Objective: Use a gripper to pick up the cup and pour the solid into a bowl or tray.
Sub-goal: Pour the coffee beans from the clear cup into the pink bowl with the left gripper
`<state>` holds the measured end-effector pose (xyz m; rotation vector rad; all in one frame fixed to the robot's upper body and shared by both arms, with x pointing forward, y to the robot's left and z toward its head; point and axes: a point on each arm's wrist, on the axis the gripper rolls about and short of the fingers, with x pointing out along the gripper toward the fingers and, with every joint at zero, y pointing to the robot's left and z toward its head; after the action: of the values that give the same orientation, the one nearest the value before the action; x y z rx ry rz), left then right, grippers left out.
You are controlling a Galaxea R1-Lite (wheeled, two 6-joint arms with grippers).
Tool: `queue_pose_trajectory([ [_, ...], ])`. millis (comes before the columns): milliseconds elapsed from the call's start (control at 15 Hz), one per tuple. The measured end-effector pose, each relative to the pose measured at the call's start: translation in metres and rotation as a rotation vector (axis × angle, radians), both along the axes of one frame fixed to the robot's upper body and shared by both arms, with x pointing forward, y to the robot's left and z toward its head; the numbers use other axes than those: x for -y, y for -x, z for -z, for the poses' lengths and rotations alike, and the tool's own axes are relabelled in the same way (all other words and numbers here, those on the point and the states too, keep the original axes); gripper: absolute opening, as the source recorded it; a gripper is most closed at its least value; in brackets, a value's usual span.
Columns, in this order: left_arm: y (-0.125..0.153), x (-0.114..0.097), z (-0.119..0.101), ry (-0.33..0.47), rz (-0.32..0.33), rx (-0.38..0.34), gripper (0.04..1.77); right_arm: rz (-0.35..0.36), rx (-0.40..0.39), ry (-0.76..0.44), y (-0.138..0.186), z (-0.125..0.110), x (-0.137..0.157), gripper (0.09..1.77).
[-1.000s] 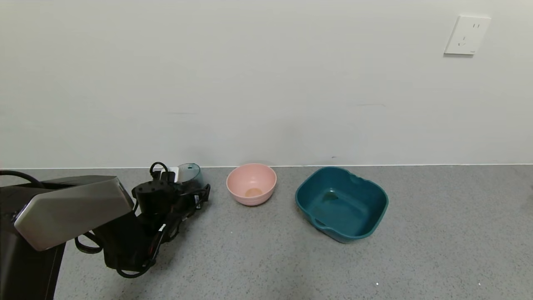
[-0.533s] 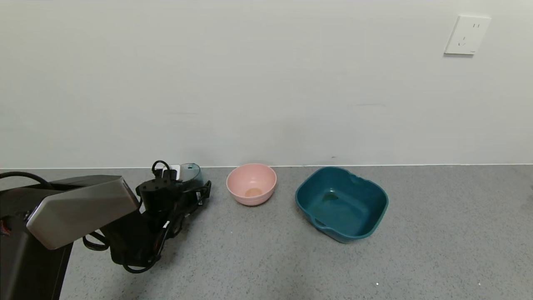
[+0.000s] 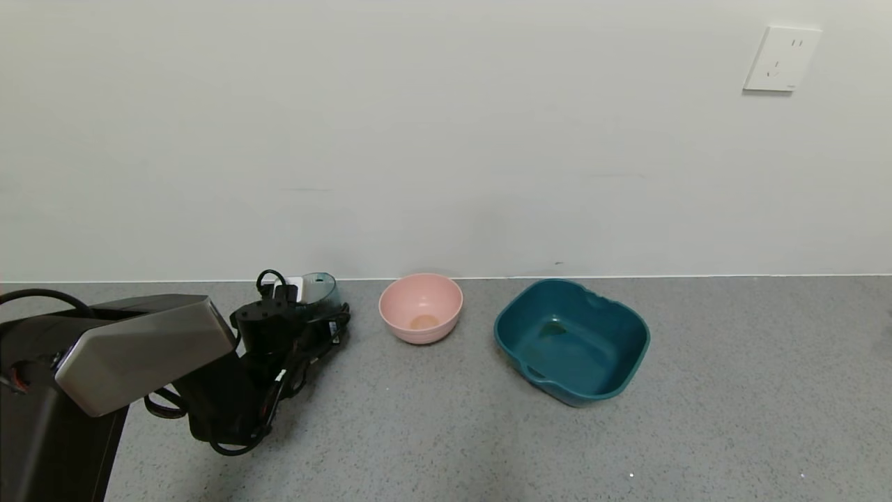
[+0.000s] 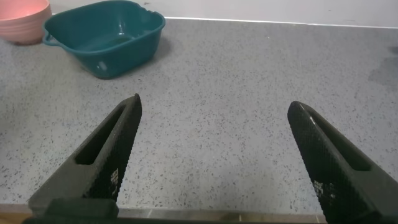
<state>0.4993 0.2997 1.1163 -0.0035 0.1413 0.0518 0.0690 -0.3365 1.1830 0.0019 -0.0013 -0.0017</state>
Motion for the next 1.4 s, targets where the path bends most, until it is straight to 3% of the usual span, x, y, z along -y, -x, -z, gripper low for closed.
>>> queue_pose_trajectory([
  [533, 0.001, 0.000, -0.001, -0.001, -0.001, -0.011, 1.34, 0.000, -0.001, 0.000, 0.000, 0.000, 0.000, 1.71],
  [867, 0.005, 0.002, -0.012, -0.007, 0.004, -0.012, 1.34, 0.000, 0.000, 0.000, 0.000, 0.000, 0.000, 1.71],
  [1133, 0.009, 0.003, -0.041, -0.044, 0.002, -0.017, 1.33, 0.000, 0.000, 0.000, 0.000, 0.000, 0.000, 1.71],
  [1400, 0.015, 0.005, -0.073, -0.176, 0.024, 0.001, 1.33, 0.000, 0.000, 0.000, 0.000, 0.000, 0.000, 1.71],
])
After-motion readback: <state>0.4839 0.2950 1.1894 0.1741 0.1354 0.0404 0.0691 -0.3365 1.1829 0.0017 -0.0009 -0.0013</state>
